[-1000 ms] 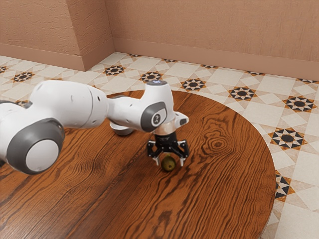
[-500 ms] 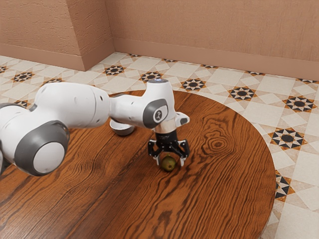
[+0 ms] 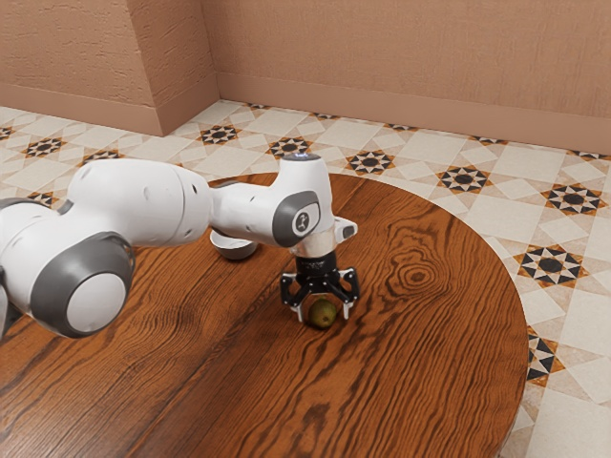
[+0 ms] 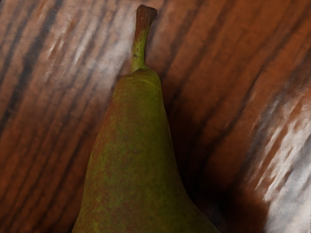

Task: Place the pear in the bowl.

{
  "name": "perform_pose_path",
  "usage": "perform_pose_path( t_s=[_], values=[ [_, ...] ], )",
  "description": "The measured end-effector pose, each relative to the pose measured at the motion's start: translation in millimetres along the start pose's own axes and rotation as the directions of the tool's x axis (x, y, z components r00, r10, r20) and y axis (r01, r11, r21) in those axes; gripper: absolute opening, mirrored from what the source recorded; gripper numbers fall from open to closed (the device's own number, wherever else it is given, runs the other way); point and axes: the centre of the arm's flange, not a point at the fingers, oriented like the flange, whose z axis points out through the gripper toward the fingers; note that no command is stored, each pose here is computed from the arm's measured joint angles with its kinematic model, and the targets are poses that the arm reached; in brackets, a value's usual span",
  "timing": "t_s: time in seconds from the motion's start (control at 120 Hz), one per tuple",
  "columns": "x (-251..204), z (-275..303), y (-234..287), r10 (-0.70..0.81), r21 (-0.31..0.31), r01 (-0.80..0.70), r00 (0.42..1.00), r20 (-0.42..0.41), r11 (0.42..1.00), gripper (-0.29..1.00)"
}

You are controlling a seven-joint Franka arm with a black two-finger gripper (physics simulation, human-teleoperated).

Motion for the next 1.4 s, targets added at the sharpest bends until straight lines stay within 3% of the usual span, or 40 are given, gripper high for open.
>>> perform_pose_path(
  t_s=[0.2,0.35,0.65,0.867,0.992,1.175,1.4],
  values=[
    [-0.4,-1.0,0.7,-0.042,-0.001,0.042,0.999,-0.002,0.999,0.44],
    [-0.6,-2.2,1.3,-0.065,-0.002,0.065,0.998,-0.004,0.998,0.34],
    [8.2,-48.8,1.2,-0.094,-0.001,0.094,0.994,-0.055,0.996,0.29],
    [53.7,-140.5,-57.8,-0.189,0.027,0.195,0.969,-0.158,0.980,0.27],
    [91.8,-161.7,-107.7,-0.257,0.051,0.270,0.949,-0.180,0.962,0.27],
    [132.1,-154.5,-162.2,-0.318,0.080,0.333,0.935,-0.159,0.940,0.27],
    [148.8,-134.0,-186.9,-0.332,0.100,0.343,0.936,-0.113,0.934,0.27]
  ],
)
